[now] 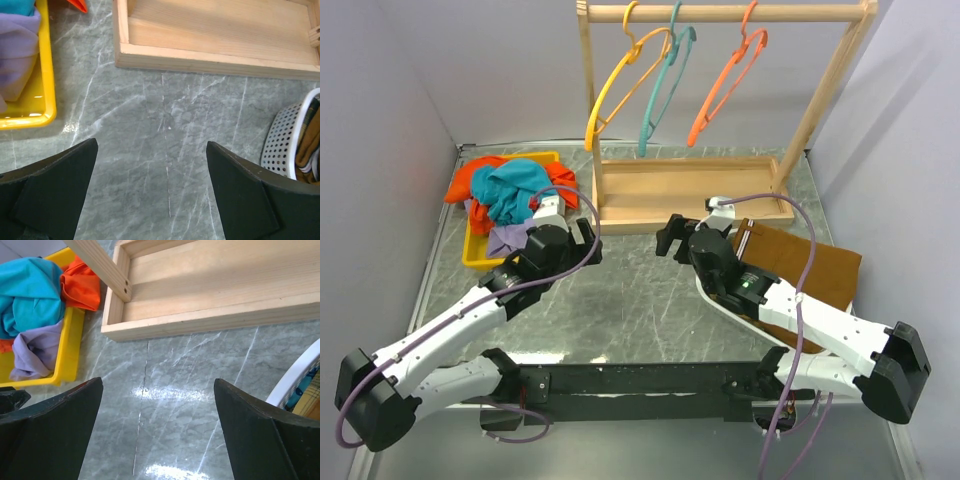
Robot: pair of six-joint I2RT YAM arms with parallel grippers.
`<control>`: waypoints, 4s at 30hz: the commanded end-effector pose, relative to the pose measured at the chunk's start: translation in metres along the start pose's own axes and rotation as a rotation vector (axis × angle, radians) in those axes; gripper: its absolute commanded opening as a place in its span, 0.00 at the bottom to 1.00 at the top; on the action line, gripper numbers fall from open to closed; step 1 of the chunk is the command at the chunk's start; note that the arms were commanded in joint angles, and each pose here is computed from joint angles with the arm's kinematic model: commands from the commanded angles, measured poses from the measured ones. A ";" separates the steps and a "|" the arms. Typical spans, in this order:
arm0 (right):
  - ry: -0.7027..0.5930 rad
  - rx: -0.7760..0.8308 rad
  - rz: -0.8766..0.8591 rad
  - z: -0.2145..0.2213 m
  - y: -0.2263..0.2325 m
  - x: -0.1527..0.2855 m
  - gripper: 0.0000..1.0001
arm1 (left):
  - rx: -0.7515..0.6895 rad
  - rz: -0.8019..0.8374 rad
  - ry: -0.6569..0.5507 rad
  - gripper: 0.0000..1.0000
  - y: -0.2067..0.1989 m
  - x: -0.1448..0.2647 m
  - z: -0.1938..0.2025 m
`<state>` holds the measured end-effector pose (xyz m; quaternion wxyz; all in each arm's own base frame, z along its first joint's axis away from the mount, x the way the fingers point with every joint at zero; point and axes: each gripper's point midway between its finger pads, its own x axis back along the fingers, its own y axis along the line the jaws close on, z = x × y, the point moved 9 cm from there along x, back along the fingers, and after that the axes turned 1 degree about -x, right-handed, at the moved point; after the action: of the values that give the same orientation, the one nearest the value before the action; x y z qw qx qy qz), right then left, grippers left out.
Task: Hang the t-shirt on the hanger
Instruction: Pick up the T-shirt and place it in the bin, then place the T-shirt at the center of the board.
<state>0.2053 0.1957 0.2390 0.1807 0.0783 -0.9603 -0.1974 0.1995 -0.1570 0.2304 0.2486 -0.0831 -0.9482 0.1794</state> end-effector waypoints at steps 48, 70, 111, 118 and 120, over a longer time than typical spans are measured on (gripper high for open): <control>0.021 0.082 -0.213 0.004 -0.016 0.036 1.00 | 0.192 -0.654 -0.377 0.01 0.126 -0.078 -0.236; 0.006 0.090 -0.226 -0.010 -0.004 0.035 1.00 | 0.013 -0.258 -0.926 0.01 0.023 0.115 -0.380; 0.004 0.062 -0.176 -0.019 -0.017 0.054 1.00 | 0.014 0.415 0.284 0.76 -0.099 0.038 0.030; 0.098 0.090 -0.272 -0.001 0.003 0.036 0.98 | 0.167 -0.010 0.169 0.71 -0.011 0.027 -0.006; 0.162 0.124 -0.277 0.014 0.014 0.024 0.95 | 0.201 -0.090 0.127 0.65 0.012 0.017 -0.014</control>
<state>0.1704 0.1806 0.2439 0.2055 0.1968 -0.9454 -0.1592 0.1739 -0.1817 0.2605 0.3293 -0.1480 -0.8992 0.2471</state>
